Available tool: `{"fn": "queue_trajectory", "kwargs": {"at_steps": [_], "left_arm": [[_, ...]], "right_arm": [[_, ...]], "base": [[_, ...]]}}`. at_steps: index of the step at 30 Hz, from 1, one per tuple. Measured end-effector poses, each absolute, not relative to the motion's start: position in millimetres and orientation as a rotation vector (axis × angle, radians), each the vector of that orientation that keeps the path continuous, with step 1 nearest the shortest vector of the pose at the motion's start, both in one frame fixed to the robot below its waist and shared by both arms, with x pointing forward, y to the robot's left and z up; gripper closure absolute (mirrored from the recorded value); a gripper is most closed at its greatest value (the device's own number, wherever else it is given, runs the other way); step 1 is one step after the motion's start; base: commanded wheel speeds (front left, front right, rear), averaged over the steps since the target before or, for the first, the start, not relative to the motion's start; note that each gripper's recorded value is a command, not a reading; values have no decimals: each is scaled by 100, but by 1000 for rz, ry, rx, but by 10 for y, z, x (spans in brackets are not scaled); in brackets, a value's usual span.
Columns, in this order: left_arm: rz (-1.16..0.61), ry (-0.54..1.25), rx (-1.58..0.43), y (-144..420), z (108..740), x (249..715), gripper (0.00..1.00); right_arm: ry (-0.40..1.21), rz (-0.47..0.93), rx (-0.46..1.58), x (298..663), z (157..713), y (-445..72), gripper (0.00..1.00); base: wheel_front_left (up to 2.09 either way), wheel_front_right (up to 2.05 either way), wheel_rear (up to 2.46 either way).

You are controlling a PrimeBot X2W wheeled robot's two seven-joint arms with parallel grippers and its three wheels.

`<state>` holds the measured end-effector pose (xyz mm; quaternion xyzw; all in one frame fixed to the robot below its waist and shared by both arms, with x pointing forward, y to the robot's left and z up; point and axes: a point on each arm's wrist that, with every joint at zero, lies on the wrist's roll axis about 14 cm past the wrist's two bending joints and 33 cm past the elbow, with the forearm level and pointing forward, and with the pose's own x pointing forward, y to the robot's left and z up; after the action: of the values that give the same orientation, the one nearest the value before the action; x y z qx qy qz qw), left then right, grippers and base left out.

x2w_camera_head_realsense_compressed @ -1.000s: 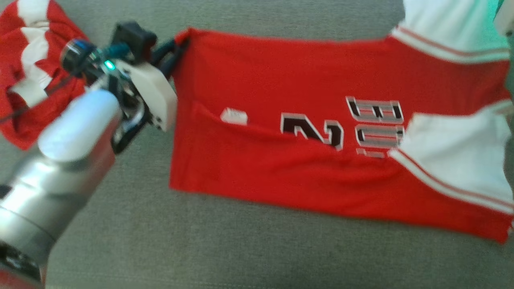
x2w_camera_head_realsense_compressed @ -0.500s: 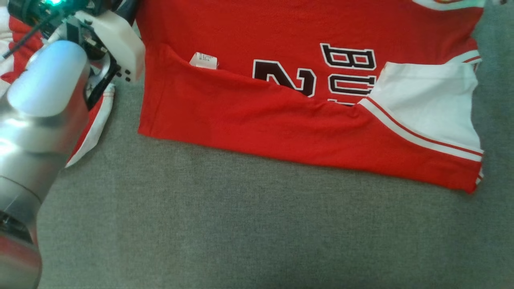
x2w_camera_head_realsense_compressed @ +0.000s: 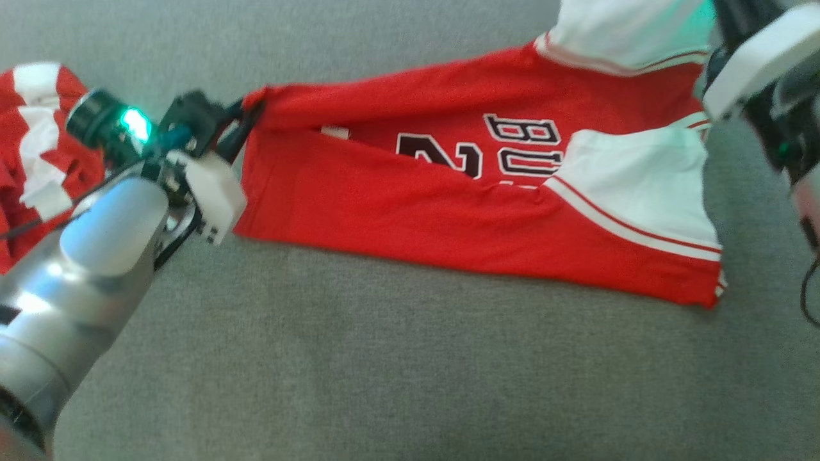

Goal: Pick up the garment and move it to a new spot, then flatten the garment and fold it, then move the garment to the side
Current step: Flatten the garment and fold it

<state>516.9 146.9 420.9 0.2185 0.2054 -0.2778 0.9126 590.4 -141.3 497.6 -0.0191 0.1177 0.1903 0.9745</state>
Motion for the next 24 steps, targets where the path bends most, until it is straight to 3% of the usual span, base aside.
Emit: {"fn": "queue_trajectory", "kwargs": {"at_steps": [15,24], "left_arm": [[-652,413,504,1399,4277,4661,100],[-667,413,557,1428,4266,4547,100]], "right_arm": [[497,419,-22,4790,4668,-1636,100],[665,489,122,4258,4587,-1495,100]], "base": [[0,0,0],[0,0,0]]}}
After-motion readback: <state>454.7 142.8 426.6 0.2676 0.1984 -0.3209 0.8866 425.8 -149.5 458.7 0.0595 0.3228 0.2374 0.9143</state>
